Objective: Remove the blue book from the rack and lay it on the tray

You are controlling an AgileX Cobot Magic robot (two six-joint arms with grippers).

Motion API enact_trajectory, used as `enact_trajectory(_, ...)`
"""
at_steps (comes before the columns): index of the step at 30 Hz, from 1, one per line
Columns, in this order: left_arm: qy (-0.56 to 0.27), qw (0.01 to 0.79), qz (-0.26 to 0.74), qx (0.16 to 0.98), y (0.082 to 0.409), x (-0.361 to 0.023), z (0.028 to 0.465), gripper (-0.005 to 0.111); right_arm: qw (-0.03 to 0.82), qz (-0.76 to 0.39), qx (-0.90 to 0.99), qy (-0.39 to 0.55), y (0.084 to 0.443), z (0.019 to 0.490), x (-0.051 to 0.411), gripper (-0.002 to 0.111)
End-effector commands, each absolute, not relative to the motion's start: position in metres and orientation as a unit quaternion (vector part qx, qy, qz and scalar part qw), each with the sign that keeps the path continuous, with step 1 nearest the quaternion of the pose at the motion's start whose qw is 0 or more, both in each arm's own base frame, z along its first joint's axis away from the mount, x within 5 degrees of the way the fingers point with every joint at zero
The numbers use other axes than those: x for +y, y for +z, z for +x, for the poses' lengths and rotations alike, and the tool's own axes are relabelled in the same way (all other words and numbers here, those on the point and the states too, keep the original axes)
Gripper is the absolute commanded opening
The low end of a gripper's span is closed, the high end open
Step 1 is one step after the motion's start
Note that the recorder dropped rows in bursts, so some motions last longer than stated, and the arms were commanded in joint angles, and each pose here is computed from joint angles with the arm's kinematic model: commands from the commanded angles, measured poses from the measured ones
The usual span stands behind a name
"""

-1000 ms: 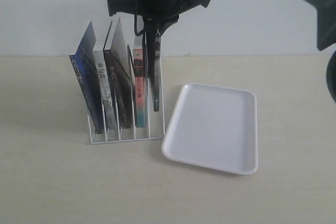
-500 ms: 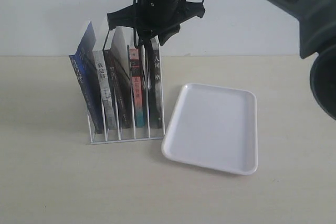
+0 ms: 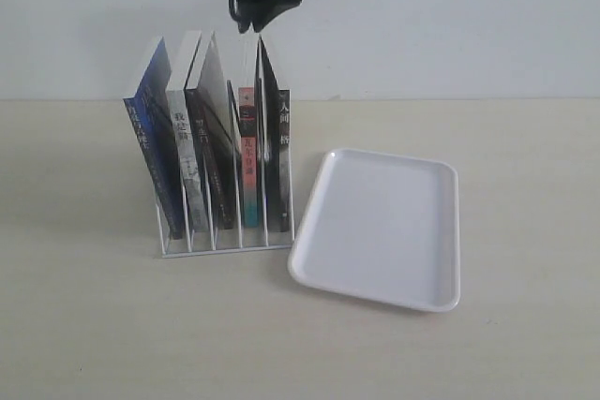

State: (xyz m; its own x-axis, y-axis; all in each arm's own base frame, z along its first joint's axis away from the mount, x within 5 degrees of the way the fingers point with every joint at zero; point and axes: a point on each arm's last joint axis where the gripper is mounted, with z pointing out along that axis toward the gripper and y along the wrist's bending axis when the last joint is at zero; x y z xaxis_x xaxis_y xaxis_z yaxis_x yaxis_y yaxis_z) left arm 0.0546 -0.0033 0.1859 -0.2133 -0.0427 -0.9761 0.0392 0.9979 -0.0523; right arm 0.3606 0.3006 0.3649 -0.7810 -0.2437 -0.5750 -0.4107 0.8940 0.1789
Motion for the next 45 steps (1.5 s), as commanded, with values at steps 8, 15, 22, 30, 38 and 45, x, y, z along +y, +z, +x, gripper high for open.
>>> enact_trajectory(8, -0.034, 0.630, -0.003, 0.775, 0.187, -0.003, 0.054, 0.004, 0.247, -0.174, 0.941, 0.151, 0.336, 0.370, 0.312, 0.045)
enact_trajectory(15, -0.034, 0.630, -0.003, 0.775, 0.187, -0.003, 0.054, 0.004, 0.225, -0.169, 0.949, 0.141, 0.311, 0.377, 0.318, 0.044)
enact_trajectory(22, -0.034, 0.630, -0.003, 0.775, 0.187, -0.003, 0.054, 0.004, 0.200, -0.143, 0.960, 0.134, 0.286, 0.384, 0.324, 0.043)
enact_trajectory(30, -0.034, 0.630, -0.003, 0.775, 0.187, -0.003, 0.054, 0.004, 0.208, -0.138, 0.958, 0.139, 0.293, 0.384, 0.323, 0.000)
enact_trajectory(38, -0.034, 0.630, -0.003, 0.775, 0.187, -0.003, 0.054, 0.004, 0.295, -0.138, 0.929, 0.176, 0.370, 0.368, 0.307, 0.000)
enact_trajectory(45, -0.034, 0.630, -0.003, 0.775, 0.187, -0.003, 0.054, 0.004, 0.297, -0.138, 0.928, 0.176, 0.372, 0.368, 0.307, 0.000)
